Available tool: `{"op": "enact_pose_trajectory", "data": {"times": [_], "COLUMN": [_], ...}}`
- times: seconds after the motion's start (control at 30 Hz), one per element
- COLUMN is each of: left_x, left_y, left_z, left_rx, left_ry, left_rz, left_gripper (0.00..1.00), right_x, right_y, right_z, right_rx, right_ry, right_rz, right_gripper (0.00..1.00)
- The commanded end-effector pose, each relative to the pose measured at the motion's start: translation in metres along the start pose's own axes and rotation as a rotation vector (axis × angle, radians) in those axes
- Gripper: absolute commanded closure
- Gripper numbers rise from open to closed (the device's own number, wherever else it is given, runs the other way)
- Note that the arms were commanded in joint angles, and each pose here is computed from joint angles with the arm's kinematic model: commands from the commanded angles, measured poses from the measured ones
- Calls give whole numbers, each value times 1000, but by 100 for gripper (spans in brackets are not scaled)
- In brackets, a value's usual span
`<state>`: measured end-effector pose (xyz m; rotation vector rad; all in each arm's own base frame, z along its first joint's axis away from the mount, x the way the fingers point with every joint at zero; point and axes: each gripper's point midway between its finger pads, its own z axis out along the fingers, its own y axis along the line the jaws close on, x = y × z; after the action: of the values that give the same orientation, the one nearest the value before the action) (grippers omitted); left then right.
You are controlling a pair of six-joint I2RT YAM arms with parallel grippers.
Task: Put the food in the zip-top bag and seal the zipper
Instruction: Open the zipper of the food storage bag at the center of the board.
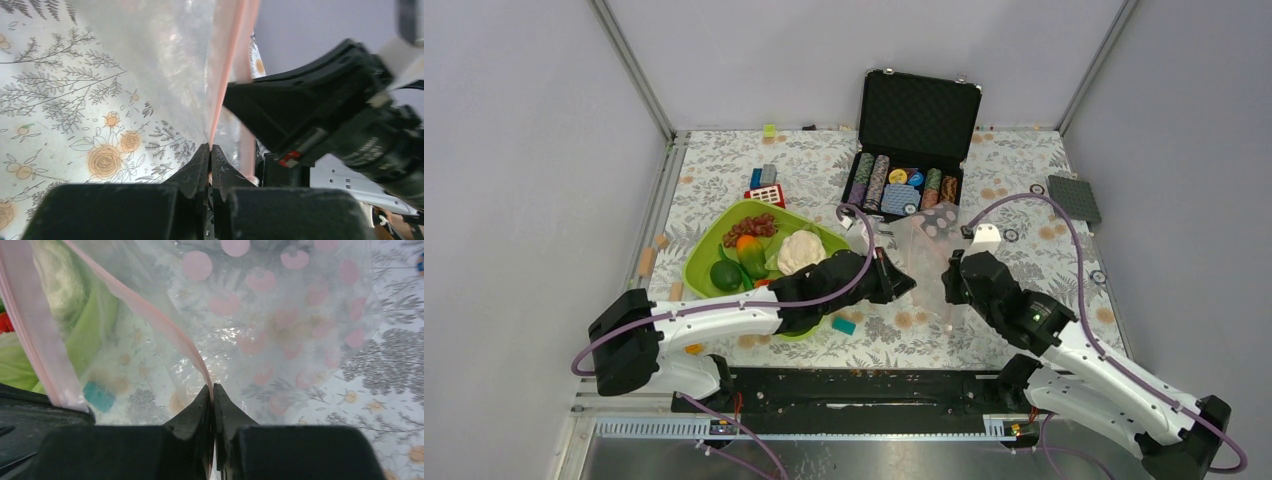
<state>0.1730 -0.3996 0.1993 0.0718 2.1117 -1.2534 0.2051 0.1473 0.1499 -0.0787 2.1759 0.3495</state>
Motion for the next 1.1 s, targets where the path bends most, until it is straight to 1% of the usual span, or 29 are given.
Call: {"op": "enact_pose_trajectory", "data": {"times": [0.0, 0.23, 0.37, 0.43, 0.53, 0.6, 0.63, 0.67, 0.8, 0.83, 0.87, 0.97, 1.07], "left_x": [-19, -28, -32, -32, -31, -28, -25, -22, -7, -4, -2, -1, 3], "left_y": [0, 33, 43, 46, 50, 47, 44, 39, 13, 8, 3, -3, -9], "left_z": [-4, -18, -19, -21, -25, -26, -26, -26, -24, -23, -23, -24, -27], "left_rx": [-73, -251, -288, -301, -316, -295, -273, -243, -75, -43, -20, 6, 43], "left_ry": [-54, -66, -64, -50, -34, -6, 11, 29, 103, 117, 126, 137, 158], "left_rz": [39, 103, 133, 143, 178, 207, 224, 236, 267, 267, 267, 266, 268], "left_gripper": [100, 100, 100, 100, 100, 100, 96, 85, 59, 51, 42, 30, 10], "right_x": [-45, -52, -59, -61, -62, -62, -60, -57, -41, -39, -37, -37, -38], "right_y": [-21, -57, -74, -75, -69, -63, -60, -55, -24, -19, -17, -15, -19], "right_z": [-30, -92, -120, -126, -133, -134, -133, -131, -112, -108, -105, -94, -82], "right_rx": [132, 288, 350, 340, 279, 237, 216, 189, 44, 30, 34, 75, 154], "right_ry": [-86, 46, 52, 44, 42, 42, 49, 61, 128, 141, 154, 178, 187], "right_rz": [-25, -86, -80, -75, -63, -65, -71, -75, -88, -79, -68, -60, -41], "right_gripper": [94, 100, 100, 100, 100, 100, 100, 100, 100, 100, 100, 100, 100]}}
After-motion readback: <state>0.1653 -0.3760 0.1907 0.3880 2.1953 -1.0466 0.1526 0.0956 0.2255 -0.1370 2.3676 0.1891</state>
